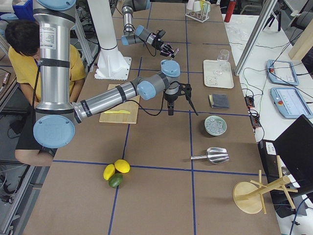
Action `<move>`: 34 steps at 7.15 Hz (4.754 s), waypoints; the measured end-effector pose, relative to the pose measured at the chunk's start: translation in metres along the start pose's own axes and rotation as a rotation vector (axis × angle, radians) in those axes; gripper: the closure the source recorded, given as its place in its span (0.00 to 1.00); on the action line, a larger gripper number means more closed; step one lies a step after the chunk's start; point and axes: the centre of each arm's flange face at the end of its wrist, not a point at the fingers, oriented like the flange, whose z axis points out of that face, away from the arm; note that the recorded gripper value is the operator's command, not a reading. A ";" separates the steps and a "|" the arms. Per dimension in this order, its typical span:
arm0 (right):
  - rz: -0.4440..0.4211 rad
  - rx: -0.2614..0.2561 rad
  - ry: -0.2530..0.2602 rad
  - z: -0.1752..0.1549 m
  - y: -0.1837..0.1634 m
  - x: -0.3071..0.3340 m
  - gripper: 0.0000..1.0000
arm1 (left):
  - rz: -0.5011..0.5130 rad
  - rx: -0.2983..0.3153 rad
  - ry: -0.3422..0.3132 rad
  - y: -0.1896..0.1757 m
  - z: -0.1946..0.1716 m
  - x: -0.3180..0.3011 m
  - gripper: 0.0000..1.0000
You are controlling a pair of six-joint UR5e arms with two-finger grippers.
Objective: Squeeze lemon into cup
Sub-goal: 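Lift the squeezer out of the cup and carry it back with the left gripper, then lower the squeezer upright onto the table and release it with the left gripper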
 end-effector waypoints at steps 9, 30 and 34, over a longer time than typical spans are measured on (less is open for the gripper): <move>0.007 -0.005 0.006 0.003 0.000 0.004 0.00 | 0.206 -0.547 0.179 -0.147 -0.017 -0.181 1.00; 0.026 -0.020 0.021 0.015 -0.004 0.012 0.00 | -0.278 -1.253 -0.354 0.050 -0.004 -0.455 0.00; 0.018 -0.011 0.025 0.010 -0.009 0.025 0.00 | -0.260 -1.157 -0.260 -0.010 -0.030 -0.431 0.00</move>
